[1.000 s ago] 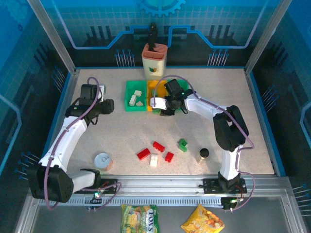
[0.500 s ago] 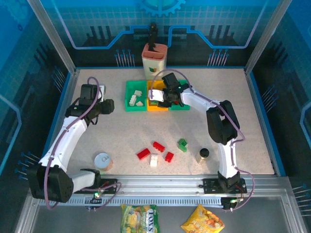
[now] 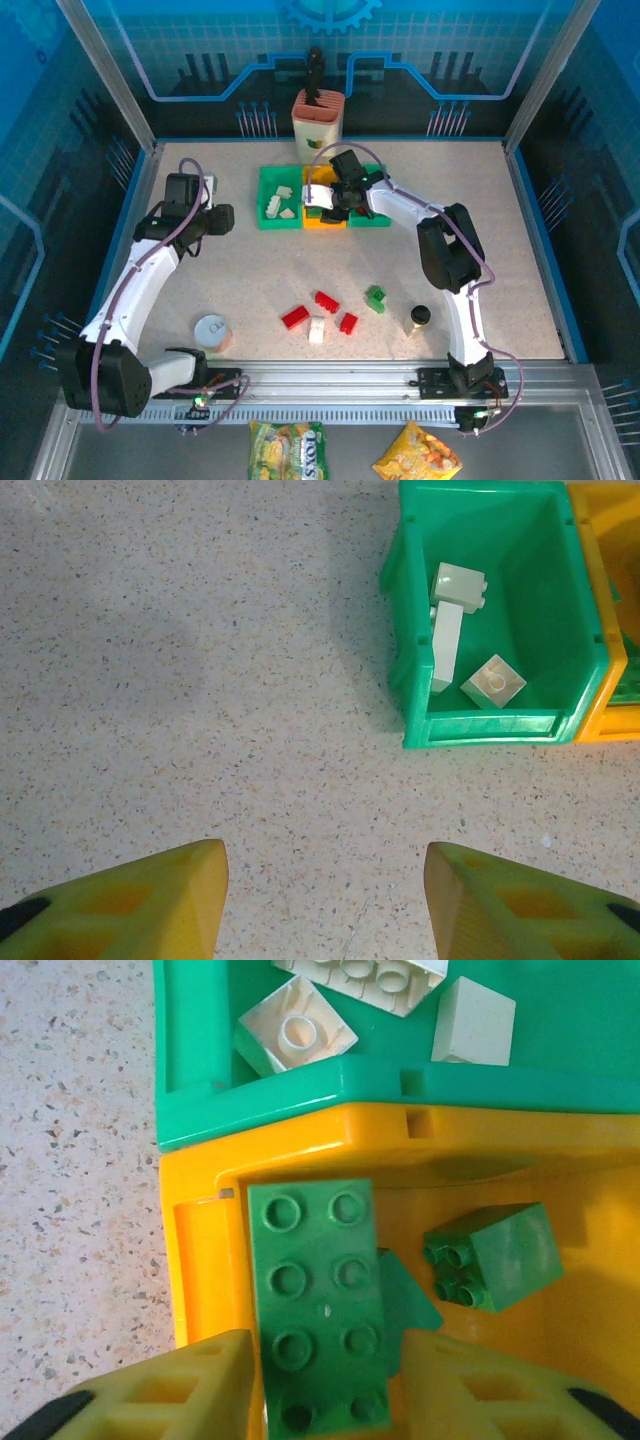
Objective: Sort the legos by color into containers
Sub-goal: Place the lego in the container, then pick up the lego from the bottom-center of the table.
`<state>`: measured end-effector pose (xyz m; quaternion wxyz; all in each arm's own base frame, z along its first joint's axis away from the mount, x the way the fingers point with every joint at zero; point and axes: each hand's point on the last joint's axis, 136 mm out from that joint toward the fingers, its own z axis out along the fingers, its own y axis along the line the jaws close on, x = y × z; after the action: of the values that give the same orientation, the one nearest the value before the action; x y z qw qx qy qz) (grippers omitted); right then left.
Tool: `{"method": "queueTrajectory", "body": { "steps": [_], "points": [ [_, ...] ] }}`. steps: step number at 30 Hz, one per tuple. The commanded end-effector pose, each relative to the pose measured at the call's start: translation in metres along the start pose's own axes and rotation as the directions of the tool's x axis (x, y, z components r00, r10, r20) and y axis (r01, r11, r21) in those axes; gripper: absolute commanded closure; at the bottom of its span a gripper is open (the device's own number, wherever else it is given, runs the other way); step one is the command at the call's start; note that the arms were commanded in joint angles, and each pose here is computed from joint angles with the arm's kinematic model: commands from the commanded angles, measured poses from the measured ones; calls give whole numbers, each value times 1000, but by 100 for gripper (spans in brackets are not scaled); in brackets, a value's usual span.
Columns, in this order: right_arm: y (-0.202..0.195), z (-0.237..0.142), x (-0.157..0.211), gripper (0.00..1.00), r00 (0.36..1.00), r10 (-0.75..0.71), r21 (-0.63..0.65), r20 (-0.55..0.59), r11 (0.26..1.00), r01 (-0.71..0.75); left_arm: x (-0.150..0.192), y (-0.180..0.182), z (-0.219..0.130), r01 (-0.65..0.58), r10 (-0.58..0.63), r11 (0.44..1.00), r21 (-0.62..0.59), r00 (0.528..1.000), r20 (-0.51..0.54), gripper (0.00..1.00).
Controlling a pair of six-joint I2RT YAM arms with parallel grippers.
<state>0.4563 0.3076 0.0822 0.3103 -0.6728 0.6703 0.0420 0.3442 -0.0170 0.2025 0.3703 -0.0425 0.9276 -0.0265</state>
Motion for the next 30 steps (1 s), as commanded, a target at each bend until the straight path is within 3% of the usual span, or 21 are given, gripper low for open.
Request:
{"method": "queueTrajectory", "body": {
  "steps": [1, 4, 16, 30],
  "points": [
    [-5, 2, 0, 53, 1000, 16, -4, 10, 1000, -16, 0, 2, -2, 23, -23, 1000, 2, 1000, 10, 45],
    [-6, 0, 0, 49, 1000, 18, 5, 4, 1000, -18, -1, 3, -2, 23, -23, 1000, 1, 1000, 10, 45],
    [2, -16, -5, 49, 999, 12, 8, 30, 1000, -12, 0, 3, 0, 25, -25, 1000, 2, 1000, 4, 45],
    [49, -47, -8, 49, 998, -8, -75, 63, 997, 12, 0, 2, 0, 28, -28, 1000, 7, 1000, 0, 45]
  ]
}}
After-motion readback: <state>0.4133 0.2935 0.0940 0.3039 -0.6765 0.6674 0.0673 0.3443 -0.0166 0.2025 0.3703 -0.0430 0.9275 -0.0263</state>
